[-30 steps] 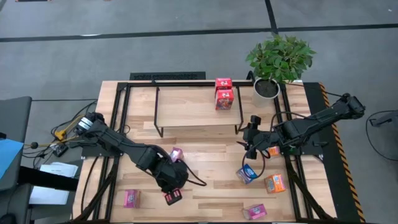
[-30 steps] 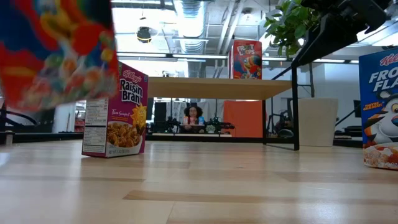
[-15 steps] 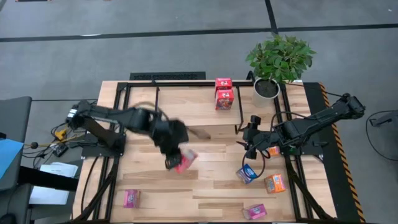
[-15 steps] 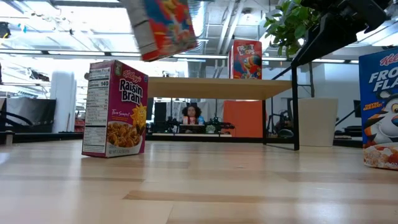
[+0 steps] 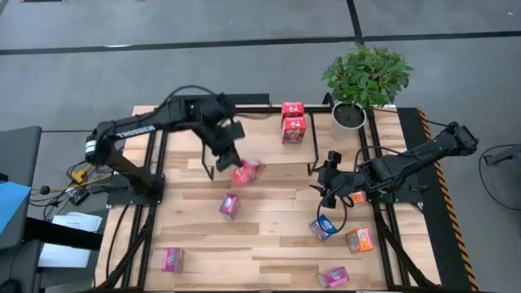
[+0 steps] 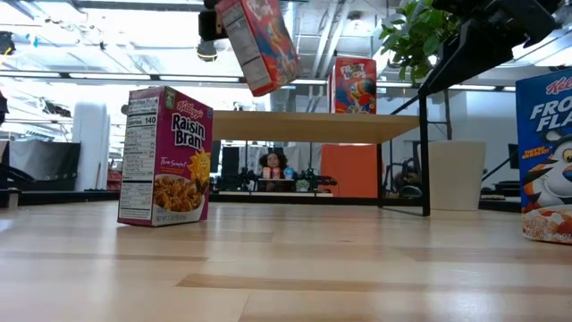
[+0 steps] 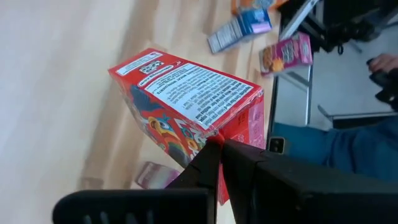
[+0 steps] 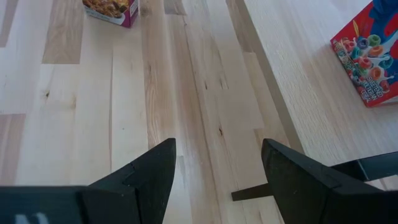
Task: Stack cereal on shelf
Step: Put the red cereal box on the shelf
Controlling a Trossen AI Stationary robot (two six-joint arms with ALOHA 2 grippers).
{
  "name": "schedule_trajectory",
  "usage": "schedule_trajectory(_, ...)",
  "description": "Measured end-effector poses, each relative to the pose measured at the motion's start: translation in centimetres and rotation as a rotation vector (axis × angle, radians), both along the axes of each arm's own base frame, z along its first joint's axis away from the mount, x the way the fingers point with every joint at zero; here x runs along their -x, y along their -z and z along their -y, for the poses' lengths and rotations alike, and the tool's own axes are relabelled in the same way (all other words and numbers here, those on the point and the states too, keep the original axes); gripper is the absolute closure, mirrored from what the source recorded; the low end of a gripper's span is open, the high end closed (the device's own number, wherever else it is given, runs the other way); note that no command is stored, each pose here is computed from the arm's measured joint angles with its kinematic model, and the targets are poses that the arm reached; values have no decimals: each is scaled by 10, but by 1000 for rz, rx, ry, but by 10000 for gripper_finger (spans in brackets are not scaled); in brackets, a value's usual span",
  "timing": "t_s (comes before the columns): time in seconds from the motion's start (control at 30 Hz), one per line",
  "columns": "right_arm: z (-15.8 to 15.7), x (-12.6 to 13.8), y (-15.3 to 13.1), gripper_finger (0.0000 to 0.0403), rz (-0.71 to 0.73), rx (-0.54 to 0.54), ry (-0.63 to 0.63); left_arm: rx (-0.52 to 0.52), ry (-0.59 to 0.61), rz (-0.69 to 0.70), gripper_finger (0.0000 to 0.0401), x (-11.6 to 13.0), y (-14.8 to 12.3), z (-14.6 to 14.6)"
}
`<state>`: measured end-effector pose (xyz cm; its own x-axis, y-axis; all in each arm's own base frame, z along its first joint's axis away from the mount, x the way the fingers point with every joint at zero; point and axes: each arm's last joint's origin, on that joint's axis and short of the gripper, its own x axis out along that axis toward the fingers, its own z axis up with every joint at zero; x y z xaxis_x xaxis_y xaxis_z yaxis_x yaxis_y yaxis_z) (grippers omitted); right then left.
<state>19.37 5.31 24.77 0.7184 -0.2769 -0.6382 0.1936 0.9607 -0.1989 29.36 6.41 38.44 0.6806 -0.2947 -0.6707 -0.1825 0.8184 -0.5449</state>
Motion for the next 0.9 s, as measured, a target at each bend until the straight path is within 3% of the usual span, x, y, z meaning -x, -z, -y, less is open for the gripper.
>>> schedule_trajectory(0.27,6,-2,0,138,0,0,32,47,-65,56,401,6,-12,-36)
schedule_trajectory(0.43,11,-3,0,138,3,-1,59,94,-40,99,401,-1,-29,-48)
schedule_trajectory(0.67,15,-4,-1,138,10,-3,74,14,105,37,401,-13,-42,-50)
schedule_trajectory(0.9,18,-5,-1,138,11,-5,92,-124,350,-10,401,-27,-32,-50)
